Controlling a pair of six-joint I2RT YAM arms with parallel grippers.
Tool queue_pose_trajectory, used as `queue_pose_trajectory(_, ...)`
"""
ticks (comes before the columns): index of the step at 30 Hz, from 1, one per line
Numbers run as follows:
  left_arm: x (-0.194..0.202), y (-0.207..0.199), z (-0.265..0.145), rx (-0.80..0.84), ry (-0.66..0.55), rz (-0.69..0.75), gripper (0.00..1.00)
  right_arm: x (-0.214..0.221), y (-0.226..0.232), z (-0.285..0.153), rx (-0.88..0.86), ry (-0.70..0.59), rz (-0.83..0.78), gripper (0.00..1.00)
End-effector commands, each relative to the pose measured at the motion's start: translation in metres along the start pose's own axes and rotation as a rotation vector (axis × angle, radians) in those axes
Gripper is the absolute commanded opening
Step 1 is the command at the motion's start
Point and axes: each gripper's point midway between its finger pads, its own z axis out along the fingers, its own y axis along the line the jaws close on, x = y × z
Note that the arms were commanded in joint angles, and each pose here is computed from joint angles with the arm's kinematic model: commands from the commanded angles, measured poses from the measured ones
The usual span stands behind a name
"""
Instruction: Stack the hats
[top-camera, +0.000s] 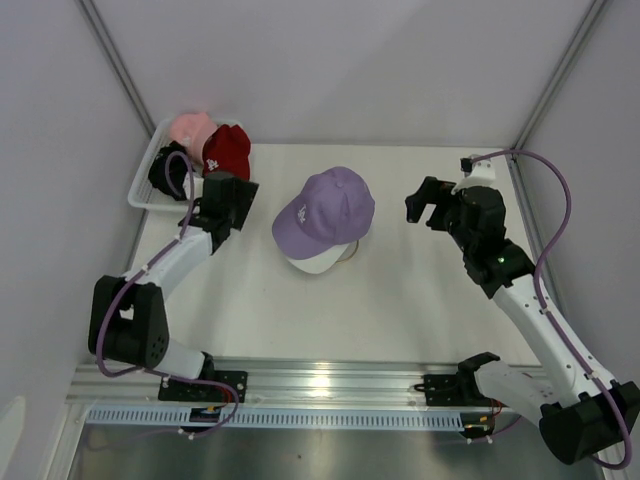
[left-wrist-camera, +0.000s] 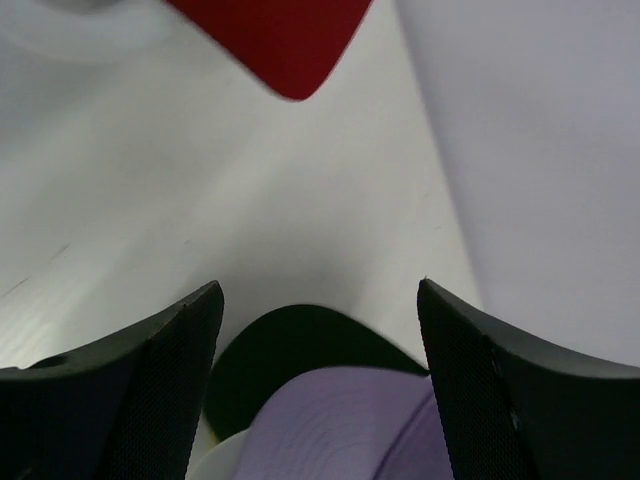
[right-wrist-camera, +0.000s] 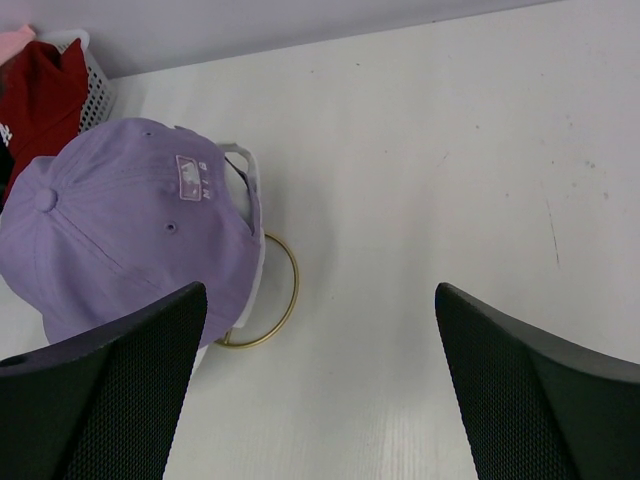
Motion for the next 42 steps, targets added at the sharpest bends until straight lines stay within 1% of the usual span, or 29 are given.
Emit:
queue_pose_trajectory(1, -0.037, -0.055, 0.010, 0.196, -0.194, -0.184, 0.81, -0.009, 0.005, -0.002, -0.042, -0.038, -0.003, 0.99)
queue_pose_trajectory(3, -0.040, -0.050, 0.022, 0.190, -0.229, -0.203, 0.81, -0.008, 0.003, -0.002, -0.049, -0.039, 0.001, 0.99)
queue_pose_trajectory(4, -0.044, -0.056, 0.024, 0.216, -0.247, -0.220, 0.80, -0.006, 0.002, -0.002, -0.050, -0.038, 0.005, 1.00)
queue_pose_trajectory(6, -0.041, -0.054, 0.038, 0.210, -0.253, -0.223, 0.81, -0.005, 0.000, 0.000, -0.047, -0.034, 0.002, 0.99)
queue_pose_trajectory(8, -0.042, -0.062, 0.044, 0.232, -0.265, -0.226, 0.82, -0.003, -0.004, 0.004, -0.033, -0.020, -0.001, 1.00)
queue_pose_trajectory(9, -0.039, -0.058, 0.052, 0.222, -0.267, -0.218, 0.83, -0.003, -0.006, 0.006, -0.030, -0.014, -0.006, 1.00)
queue_pose_trajectory(12, -0.041, -0.061, 0.060, 0.197, -0.305, -0.198, 0.80, -0.001, -0.011, 0.013, -0.019, 0.000, -0.006, 0.99)
queue_pose_trajectory(13, -0.046, -0.057, 0.061, 0.162, -0.331, -0.182, 0.80, -0.001, -0.012, 0.014, -0.019, 0.000, -0.005, 1.00)
queue_pose_trajectory(16, -0.051, -0.055, 0.063, 0.149, -0.363, -0.167, 0.80, -0.001, -0.014, 0.021, -0.025, 0.006, 0.006, 0.99)
queue_pose_trajectory(19, -0.060, -0.056, 0.069, 0.152, -0.405, -0.148, 0.74, 0.000, -0.017, 0.029, -0.021, 0.014, 0.018, 0.99)
queue_pose_trajectory(21, -0.064, -0.063, 0.074, 0.173, -0.409, -0.145, 0.74, 0.003, -0.013, 0.033, -0.048, 0.032, 0.023, 1.00)
queue_pose_trajectory(22, -0.062, -0.058, 0.084, 0.155, -0.403, -0.135, 0.74, 0.004, -0.014, 0.035, -0.047, 0.037, 0.024, 1.00)
queue_pose_trajectory(26, -0.065, -0.062, 0.098, 0.164, -0.401, -0.143, 0.74, 0.007, -0.017, 0.040, -0.040, 0.054, 0.024, 0.99)
queue_pose_trajectory(29, -0.064, -0.063, 0.104, 0.176, -0.381, -0.152, 0.77, 0.007, -0.018, 0.042, -0.039, 0.066, 0.022, 1.00)
queue_pose_trajectory(34, -0.059, -0.062, 0.098, 0.177, -0.349, -0.172, 0.81, 0.010, -0.017, 0.050, -0.043, 0.081, 0.033, 1.00)
queue_pose_trajectory(39, -0.049, -0.044, 0.090, 0.122, -0.316, -0.177, 0.87, 0.015, -0.016, 0.054, -0.049, 0.100, 0.040, 1.00)
queue_pose_trajectory(40, -0.051, -0.049, 0.081, 0.137, -0.328, -0.179, 0.87, 0.016, -0.016, 0.055, -0.050, 0.102, 0.046, 1.00)
queue_pose_trajectory(42, -0.046, -0.036, 0.077, 0.112, -0.322, -0.190, 0.87, 0.018, -0.015, 0.057, -0.059, 0.102, 0.048, 1.00)
